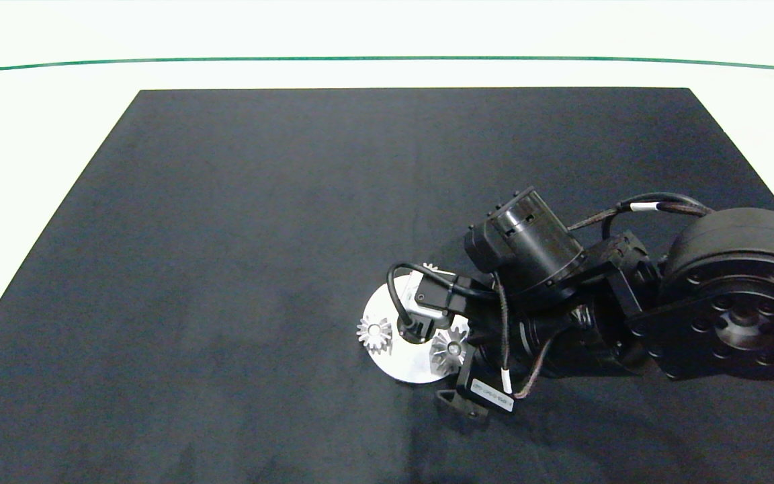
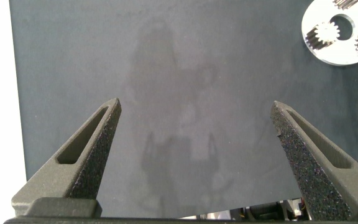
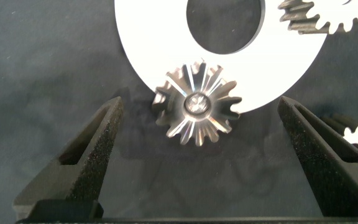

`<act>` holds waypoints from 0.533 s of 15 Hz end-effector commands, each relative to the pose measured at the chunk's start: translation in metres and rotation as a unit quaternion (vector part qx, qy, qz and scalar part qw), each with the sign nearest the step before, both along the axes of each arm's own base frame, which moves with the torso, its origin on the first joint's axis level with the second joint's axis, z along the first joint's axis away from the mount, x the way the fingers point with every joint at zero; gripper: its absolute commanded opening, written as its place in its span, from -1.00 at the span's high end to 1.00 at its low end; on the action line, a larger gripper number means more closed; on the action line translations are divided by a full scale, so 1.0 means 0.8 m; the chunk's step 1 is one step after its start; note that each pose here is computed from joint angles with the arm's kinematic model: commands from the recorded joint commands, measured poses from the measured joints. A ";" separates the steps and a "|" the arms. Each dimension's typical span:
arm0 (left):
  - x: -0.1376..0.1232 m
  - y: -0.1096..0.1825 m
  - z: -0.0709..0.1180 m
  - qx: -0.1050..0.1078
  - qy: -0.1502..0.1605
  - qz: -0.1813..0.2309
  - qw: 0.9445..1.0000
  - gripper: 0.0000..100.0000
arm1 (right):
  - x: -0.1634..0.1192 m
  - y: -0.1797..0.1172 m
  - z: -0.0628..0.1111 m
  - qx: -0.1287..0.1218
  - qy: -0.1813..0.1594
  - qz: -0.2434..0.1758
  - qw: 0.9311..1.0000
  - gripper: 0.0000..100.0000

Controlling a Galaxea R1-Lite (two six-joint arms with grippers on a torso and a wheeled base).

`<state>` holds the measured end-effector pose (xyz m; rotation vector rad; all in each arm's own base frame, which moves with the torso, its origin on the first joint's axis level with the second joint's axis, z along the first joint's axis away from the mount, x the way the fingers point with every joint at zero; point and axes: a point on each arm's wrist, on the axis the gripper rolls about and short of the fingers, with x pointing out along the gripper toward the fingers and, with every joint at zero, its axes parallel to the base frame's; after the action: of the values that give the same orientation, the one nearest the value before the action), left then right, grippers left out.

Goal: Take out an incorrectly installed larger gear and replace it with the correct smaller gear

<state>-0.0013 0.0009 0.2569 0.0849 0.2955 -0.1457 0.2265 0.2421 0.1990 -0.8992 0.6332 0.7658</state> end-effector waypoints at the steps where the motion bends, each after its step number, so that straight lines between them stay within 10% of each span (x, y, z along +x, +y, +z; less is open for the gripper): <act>1: 0.000 0.000 0.000 0.001 0.002 0.000 1.000 -1.00 | 0.004 0.004 -0.004 -0.004 0.002 0.001 1.000 -1.00; 8: 0.000 0.000 0.000 0.000 0.001 0.001 1.000 -1.00 | 0.008 0.008 -0.006 -0.005 0.004 0.000 1.000 -0.73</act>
<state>-0.0012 0.0010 0.2573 0.0849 0.2932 -0.1444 0.2328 0.2486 0.1938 -0.9019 0.6440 0.7664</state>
